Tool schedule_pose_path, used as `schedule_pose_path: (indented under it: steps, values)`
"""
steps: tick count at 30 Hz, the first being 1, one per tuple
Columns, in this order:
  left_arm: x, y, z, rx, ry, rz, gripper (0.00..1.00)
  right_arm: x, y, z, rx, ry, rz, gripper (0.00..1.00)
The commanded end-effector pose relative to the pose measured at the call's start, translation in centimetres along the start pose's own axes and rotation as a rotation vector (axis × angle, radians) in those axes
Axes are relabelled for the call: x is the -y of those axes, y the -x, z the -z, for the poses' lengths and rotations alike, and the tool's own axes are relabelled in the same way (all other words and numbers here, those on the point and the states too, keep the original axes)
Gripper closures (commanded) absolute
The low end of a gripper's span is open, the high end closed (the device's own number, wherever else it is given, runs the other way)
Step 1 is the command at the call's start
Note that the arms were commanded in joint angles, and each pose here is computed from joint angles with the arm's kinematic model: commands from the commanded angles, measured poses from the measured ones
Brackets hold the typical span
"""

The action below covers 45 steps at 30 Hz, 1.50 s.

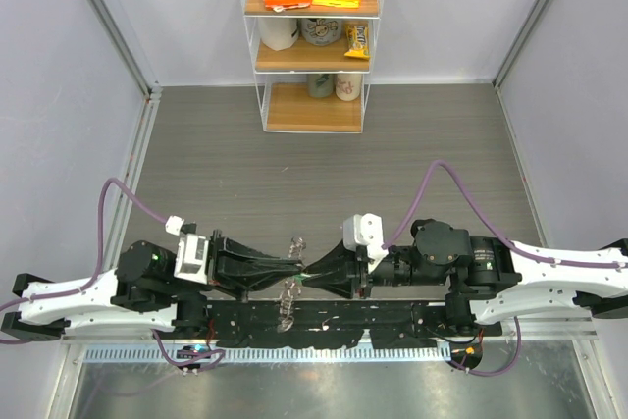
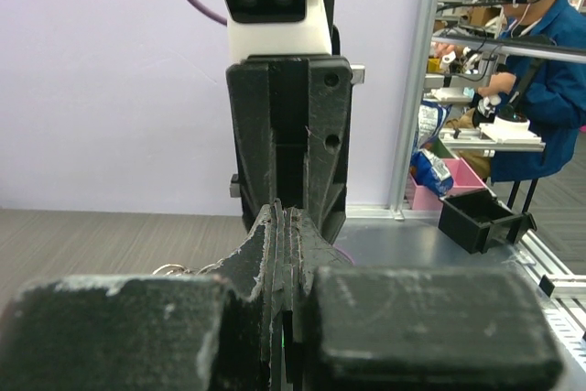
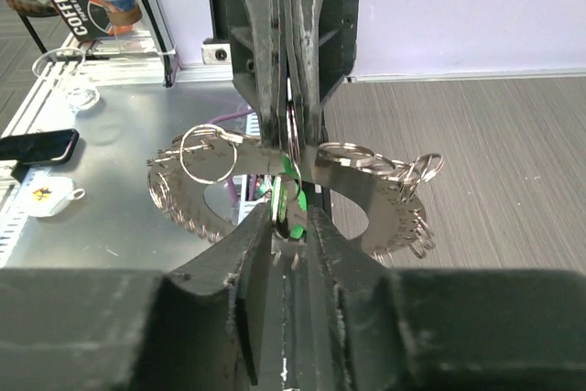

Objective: Put the keys on the keyring

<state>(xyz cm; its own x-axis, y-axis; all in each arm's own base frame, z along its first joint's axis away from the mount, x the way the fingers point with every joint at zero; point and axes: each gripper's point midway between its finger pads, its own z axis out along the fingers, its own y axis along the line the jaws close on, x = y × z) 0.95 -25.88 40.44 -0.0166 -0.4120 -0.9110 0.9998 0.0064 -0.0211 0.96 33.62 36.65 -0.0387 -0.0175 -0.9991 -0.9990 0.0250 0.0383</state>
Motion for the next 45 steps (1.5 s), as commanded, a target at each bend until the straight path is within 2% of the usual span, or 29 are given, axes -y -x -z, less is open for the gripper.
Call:
schedule_pose_path:
  steps: [1, 4, 14, 28, 45]
  values:
    - [0.3, 4.5, 0.0, 0.165, -0.009, -0.007, 1.0, 0.0, 1.9, 1.3, 0.052, -0.008, 0.008, 0.66]
    - [0.2, 4.5, 0.1, 0.166, -0.005, -0.006, 1.0, 1.0, 2.4, 2.3, 0.068, -0.064, 0.008, 0.61]
    - [0.3, 4.4, 0.0, 0.168, -0.009, -0.001, 1.0, 1.1, 4.5, 3.6, 0.117, -0.065, 0.076, 0.6]
    - [0.4, 4.5, 0.0, 0.176, -0.015, 0.004, 1.0, 0.0, 6.9, 2.1, 0.146, 0.007, 0.147, 0.58]
    - [0.6, 4.6, 0.1, 0.183, -0.026, 0.004, 1.0, -0.3, 7.2, 0.6, 0.14, 0.03, 0.173, 0.58]
